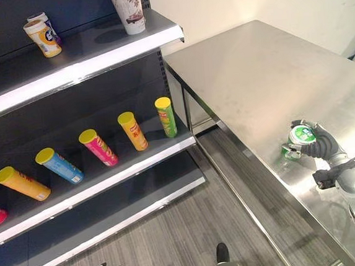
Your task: Put the goods on the table back onto the shelves and tidy them up.
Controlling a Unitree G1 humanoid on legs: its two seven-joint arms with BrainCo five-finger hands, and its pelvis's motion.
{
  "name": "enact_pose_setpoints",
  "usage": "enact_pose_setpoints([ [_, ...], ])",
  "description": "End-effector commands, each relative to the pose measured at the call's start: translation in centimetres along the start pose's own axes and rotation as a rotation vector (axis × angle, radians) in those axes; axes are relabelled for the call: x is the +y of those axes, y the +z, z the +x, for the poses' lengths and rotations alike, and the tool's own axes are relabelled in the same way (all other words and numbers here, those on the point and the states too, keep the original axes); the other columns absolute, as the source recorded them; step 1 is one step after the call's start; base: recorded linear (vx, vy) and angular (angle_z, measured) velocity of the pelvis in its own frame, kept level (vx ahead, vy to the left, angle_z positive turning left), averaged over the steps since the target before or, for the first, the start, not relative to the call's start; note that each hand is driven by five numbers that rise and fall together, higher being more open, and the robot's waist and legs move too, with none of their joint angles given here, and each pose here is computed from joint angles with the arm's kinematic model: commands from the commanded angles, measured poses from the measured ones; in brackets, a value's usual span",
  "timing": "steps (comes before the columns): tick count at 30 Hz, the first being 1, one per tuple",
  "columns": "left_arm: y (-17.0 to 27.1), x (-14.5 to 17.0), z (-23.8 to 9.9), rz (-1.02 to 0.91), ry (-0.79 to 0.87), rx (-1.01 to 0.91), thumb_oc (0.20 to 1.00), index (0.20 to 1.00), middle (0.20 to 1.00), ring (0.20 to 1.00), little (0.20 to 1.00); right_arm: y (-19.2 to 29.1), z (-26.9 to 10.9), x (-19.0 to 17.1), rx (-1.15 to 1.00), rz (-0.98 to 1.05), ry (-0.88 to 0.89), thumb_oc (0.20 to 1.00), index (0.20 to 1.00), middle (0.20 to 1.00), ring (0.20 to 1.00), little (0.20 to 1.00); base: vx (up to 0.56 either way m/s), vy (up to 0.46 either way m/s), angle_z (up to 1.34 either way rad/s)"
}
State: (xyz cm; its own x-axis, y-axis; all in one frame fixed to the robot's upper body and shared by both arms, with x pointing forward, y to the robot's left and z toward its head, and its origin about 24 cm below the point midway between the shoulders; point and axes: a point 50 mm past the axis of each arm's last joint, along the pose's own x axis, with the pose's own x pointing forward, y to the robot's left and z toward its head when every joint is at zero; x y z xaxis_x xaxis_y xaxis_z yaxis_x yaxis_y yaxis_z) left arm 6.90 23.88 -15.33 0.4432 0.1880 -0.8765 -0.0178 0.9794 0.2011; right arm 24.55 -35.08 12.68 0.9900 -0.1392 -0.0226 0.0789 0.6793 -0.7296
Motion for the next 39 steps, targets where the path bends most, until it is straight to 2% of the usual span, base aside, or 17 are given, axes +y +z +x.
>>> enact_pose_setpoints([
  [1,1.5,2.9,0.3,0.072,0.076,-0.039,1.000,1.000,1.000,1.000,1.000,1.3,1.0,-0.9,-0.048,-0.047,-0.007,0.200,0.200,0.200,0.200,0.200,0.00,0.000,0.00],
  [7,1.5,2.9,0.3,0.058,0.088,-0.039,1.000,1.000,1.000,1.000,1.000,2.1,0.4,-1.6,-0.082,-0.117,-0.025,0.200,0.200,0.200,0.200,0.200,0.00,0.000,0.00],
  [11,1.8,2.9,0.4,0.034,0.102,-0.046,1.000,1.000,1.000,1.000,1.000,5.2,0.1,-2.3,-0.229,-0.136,-0.070,0.200,0.200,0.200,0.200,0.200,0.00,-0.002,-0.01],
  [18,2.1,2.8,0.4,0.005,0.105,-0.062,1.000,1.000,1.000,1.000,1.000,14.0,-0.6,-3.3,-0.640,-0.112,-0.153,0.200,0.200,0.200,0.200,0.200,-0.01,-0.033,-0.01],
  [21,2.1,2.8,0.4,0.004,0.105,-0.062,1.000,1.000,1.000,1.000,1.000,14.0,-0.5,-3.3,-0.640,-0.112,-0.153,0.200,0.200,0.200,0.200,0.200,-0.01,-0.046,0.06],
  [22,1.5,2.6,0.3,-0.020,0.097,-0.048,1.000,1.000,1.000,1.000,1.000,18.5,-0.8,-2.8,-0.845,-0.067,-0.125,0.200,0.200,0.200,0.200,0.200,-0.07,-0.164,0.05],
  [24,1.9,2.2,0.4,-0.037,0.083,-0.058,1.000,1.000,1.000,1.000,1.000,21.4,-0.7,-3.0,-0.957,-0.048,-0.107,0.200,0.200,0.200,0.200,0.200,-0.12,-0.119,0.28],
  [28,2.5,2.3,0.5,-0.037,0.071,-0.070,1.000,1.000,1.000,1.000,1.000,23.4,-0.6,-4.0,-1.000,-0.090,-0.130,0.200,0.200,0.200,0.200,0.200,-0.08,0.027,0.97],
  [30,1.3,2.1,0.4,-0.028,0.060,-0.027,1.000,1.000,1.000,1.000,1.000,24.5,-0.2,-3.9,-1.016,-0.084,-0.105,0.200,0.200,0.200,0.200,0.200,0.07,0.141,0.94],
  [39,0.5,3.4,0.1,-0.017,0.104,-0.001,1.000,1.000,1.000,1.000,1.000,26.4,3.3,-4.7,-0.939,-0.112,-0.151,0.200,0.200,0.200,0.200,0.200,0.04,0.200,0.34],
])
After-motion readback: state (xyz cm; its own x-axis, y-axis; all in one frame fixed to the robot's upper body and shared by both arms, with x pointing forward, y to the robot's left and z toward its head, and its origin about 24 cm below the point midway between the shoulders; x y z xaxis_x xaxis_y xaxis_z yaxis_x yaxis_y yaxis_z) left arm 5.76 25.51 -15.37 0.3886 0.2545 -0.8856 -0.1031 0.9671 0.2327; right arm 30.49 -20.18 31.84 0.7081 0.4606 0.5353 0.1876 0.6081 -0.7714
